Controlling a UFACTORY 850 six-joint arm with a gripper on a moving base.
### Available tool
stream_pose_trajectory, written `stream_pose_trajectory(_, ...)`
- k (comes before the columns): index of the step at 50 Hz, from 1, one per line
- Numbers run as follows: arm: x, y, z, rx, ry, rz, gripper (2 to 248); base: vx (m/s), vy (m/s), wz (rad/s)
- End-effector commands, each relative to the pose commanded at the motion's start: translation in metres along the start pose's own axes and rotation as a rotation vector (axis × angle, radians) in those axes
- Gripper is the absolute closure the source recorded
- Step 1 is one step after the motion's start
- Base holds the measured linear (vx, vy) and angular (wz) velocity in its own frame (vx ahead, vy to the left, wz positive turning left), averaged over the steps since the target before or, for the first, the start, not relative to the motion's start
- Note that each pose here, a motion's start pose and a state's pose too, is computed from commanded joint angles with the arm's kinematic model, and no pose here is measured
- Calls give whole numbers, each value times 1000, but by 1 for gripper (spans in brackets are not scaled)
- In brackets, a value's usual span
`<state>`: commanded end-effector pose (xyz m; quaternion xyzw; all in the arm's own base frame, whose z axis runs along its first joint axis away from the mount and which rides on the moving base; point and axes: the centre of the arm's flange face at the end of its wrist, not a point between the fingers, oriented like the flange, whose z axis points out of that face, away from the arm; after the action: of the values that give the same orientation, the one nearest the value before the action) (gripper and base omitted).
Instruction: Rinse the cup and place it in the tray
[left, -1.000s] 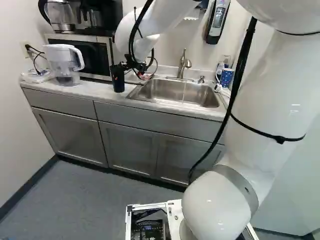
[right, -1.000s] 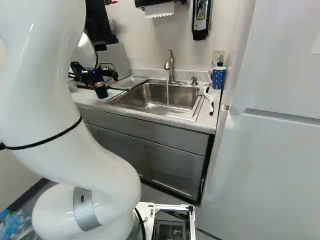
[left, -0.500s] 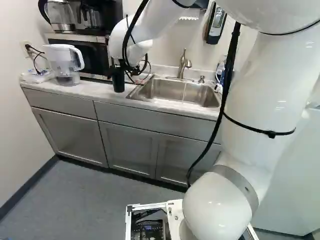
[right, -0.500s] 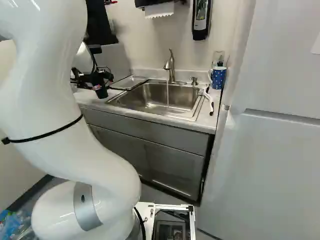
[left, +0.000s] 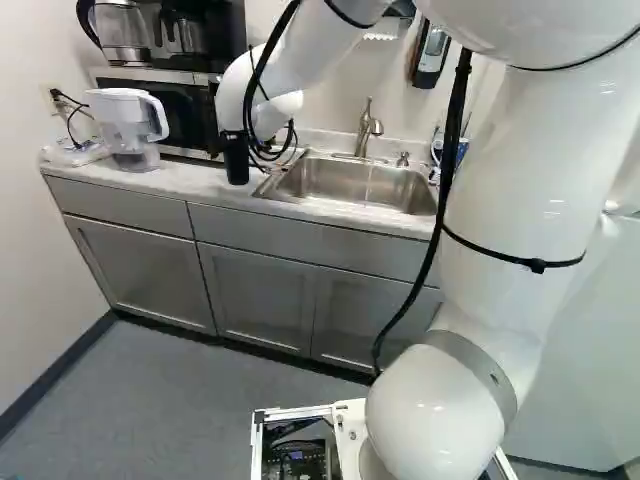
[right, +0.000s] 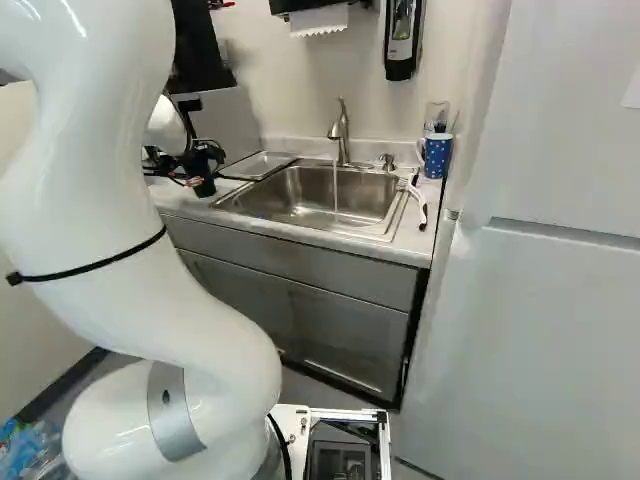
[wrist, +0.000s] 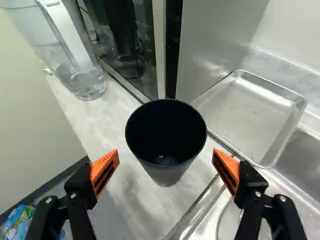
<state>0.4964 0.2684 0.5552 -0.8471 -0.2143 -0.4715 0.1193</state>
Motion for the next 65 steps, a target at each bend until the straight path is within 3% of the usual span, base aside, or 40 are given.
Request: stream_pose_trajectory(65,-36,-6,18,11,262,-5,3,0,0,0)
